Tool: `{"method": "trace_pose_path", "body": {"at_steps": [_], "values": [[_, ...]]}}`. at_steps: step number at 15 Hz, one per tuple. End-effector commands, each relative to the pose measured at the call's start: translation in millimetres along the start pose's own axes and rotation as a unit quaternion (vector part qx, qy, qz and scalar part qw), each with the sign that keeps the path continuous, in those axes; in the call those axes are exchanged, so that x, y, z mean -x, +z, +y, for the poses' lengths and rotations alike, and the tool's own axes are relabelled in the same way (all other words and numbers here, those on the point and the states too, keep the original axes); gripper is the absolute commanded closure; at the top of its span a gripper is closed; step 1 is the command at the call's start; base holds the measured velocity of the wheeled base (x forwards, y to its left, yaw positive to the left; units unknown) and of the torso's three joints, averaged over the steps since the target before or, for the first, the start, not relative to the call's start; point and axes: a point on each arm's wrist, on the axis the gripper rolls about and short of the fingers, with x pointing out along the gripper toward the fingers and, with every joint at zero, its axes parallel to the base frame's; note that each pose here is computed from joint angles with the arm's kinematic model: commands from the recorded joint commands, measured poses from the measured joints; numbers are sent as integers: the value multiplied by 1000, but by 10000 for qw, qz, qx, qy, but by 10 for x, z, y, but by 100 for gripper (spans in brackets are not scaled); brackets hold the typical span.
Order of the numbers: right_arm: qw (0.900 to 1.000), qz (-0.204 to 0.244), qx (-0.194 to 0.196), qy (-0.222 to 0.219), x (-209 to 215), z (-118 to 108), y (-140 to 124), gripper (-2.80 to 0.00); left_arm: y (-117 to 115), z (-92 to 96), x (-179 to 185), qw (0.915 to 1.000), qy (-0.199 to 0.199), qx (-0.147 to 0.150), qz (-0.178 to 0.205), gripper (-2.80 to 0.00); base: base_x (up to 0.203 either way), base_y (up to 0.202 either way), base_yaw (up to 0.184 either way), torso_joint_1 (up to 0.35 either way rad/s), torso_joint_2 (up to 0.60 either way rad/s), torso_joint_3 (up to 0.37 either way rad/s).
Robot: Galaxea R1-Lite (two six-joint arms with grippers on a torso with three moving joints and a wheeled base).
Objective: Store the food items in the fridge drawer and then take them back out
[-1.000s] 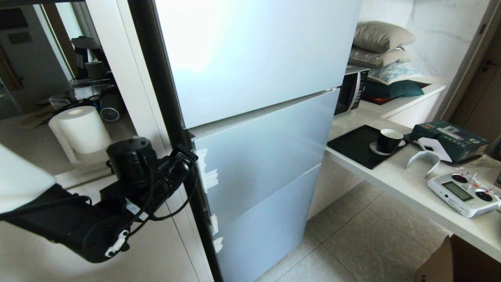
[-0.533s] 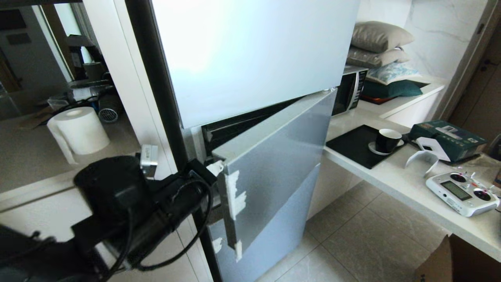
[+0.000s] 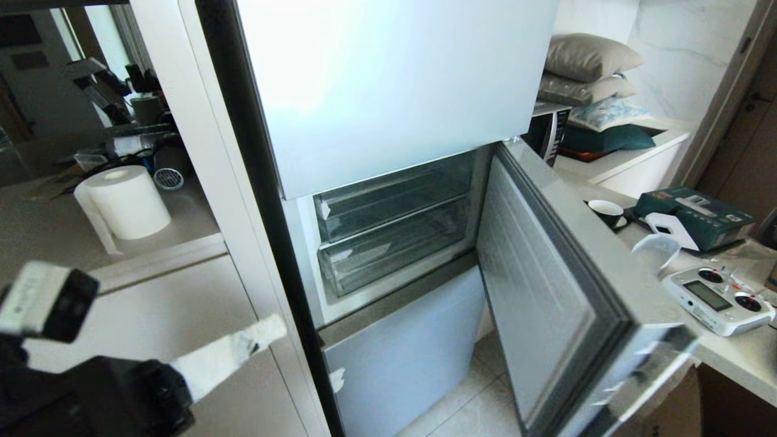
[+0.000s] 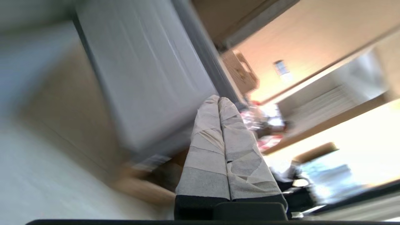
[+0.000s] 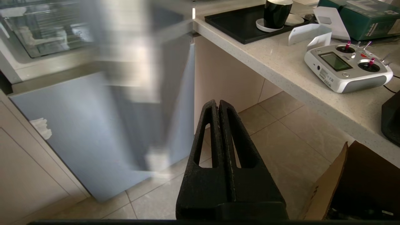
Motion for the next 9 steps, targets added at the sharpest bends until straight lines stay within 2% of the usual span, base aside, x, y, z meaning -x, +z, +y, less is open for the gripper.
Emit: {"method": "trace_pose_path", "body": {"at_steps": [1, 2, 3, 4, 5, 6, 7, 9], "values": [[10000, -1, 11, 2, 0, 0, 0, 0, 388, -293, 368, 9902, 260, -1328, -355, 0, 0, 0, 0, 0, 0, 0], [10000, -1, 4, 2, 0, 0, 0, 0, 498, -323, 484, 9755, 769, -2024, -378, 0, 0, 0, 0, 0, 0, 0], [10000, -1, 5, 2, 0, 0, 0, 0, 583, -364, 648, 9540, 1204, -2696, -518, 0, 0, 0, 0, 0, 0, 0], [10000, -1, 4, 2, 0, 0, 0, 0, 573, -384, 839, 9338, 1502, -3195, -581, 0, 0, 0, 0, 0, 0, 0], [10000, -1, 5, 2, 0, 0, 0, 0, 507, -365, 997, 9164, 1764, -3542, -602, 0, 0, 0, 0, 0, 0, 0], [10000, -1, 4, 4, 0, 0, 0, 0, 425, -318, 1126, 8975, 2170, -3782, -655, 0, 0, 0, 0, 0, 0, 0], [10000, -1, 4, 4, 0, 0, 0, 0, 352, -273, 1213, 8816, 2581, -3874, -774, 0, 0, 0, 0, 0, 0, 0], [10000, -1, 4, 7, 0, 0, 0, 0, 198, -174, 1330, 8564, 3224, -3927, -917, 0, 0, 0, 0, 0, 0, 0]]}}
